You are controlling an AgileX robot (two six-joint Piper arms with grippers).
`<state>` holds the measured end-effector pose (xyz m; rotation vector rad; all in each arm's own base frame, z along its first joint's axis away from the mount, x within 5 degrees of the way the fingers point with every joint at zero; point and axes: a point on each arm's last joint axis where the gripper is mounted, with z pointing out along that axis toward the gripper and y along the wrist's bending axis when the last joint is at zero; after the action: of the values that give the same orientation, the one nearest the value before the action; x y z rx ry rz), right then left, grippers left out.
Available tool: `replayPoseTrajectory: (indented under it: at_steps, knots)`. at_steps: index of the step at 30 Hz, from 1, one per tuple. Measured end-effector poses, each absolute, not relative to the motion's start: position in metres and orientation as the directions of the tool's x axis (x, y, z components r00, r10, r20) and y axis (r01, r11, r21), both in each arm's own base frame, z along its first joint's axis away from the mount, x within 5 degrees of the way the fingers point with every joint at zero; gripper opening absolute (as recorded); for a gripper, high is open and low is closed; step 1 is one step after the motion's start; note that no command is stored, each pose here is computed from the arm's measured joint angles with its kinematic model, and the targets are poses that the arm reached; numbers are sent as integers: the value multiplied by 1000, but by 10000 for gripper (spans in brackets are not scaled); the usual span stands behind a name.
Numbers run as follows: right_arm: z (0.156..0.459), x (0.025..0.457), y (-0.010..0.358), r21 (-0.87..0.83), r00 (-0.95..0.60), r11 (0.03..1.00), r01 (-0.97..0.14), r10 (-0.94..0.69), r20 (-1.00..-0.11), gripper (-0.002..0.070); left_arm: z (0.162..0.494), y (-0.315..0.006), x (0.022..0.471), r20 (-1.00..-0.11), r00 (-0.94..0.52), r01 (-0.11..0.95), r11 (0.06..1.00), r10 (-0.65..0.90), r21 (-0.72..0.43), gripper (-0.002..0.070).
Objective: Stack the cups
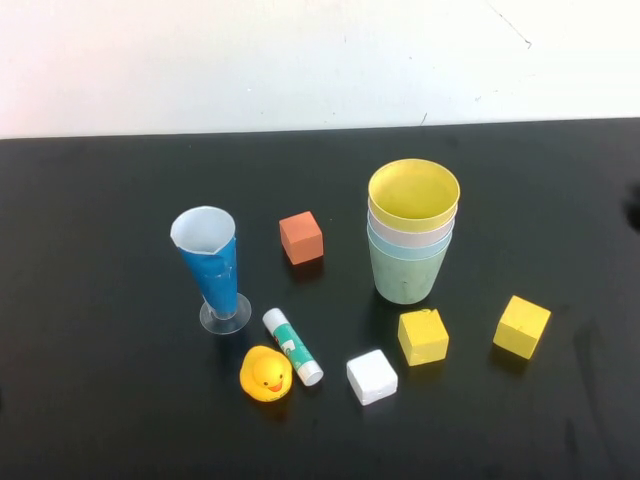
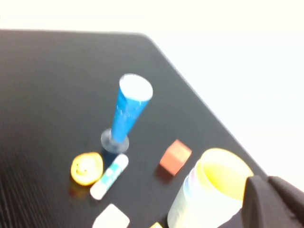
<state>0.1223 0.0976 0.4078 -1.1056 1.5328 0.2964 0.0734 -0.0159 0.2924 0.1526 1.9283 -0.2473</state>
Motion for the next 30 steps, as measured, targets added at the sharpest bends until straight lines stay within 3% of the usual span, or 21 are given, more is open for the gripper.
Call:
replayPoseTrajectory:
  at_steps: [10,30]
  knots:
    - [363,67,67,-413,195,578,-704,-401,-895,-1,285,-11,68,-935,-354,212,972,-22,-103,0]
    - [332,68,69,-373,121,549,-748,-440,-890,-1,285,-11,68,-934,-356,211,972,-26,-107,0]
